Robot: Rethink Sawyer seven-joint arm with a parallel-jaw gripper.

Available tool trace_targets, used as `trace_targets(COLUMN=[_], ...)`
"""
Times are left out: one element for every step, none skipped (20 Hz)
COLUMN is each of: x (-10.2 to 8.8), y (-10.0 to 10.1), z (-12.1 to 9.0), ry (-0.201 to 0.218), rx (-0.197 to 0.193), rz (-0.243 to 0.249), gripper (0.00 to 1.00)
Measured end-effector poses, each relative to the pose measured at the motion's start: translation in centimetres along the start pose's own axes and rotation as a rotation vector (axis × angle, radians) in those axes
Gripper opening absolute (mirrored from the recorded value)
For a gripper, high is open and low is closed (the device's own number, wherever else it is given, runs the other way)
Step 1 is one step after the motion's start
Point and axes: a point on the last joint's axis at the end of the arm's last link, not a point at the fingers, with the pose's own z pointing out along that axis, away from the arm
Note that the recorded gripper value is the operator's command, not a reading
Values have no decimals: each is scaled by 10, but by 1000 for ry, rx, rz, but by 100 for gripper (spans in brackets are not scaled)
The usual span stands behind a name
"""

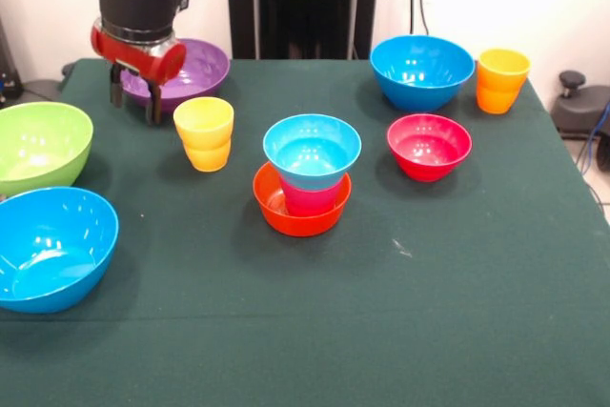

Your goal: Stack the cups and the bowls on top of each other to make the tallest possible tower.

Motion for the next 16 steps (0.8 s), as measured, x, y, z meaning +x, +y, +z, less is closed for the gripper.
trace_targets(x=[-1,-2,-4,-6,-7,-8,-9,-9,-10,-11,-12,-13,-13,-13,-12,-12], y=[-1,-1,-2,-3,-3,-4,-5,-6,-7,-8,-9,-10,-11,-11,-12,-13], z=[-2,-5,-9,-12,-15,-18,-22,-23,-25,-28,-28,-27,-26,-25,-21,-21], ry=[-2,-4,-5,-5,-4,-3,-1,-1,0,0,0,1,2,4,11,13], rx=[2,3,6,9,12,15,22,24,27,29,28,23,20,17,5,3], rz=[3,6,12,17,22,25,29,31,32,35,37,39,40,41,37,35], gripper=[100,100,100,100,100,100,100,100,100,100,100,100,100,100,100,100])
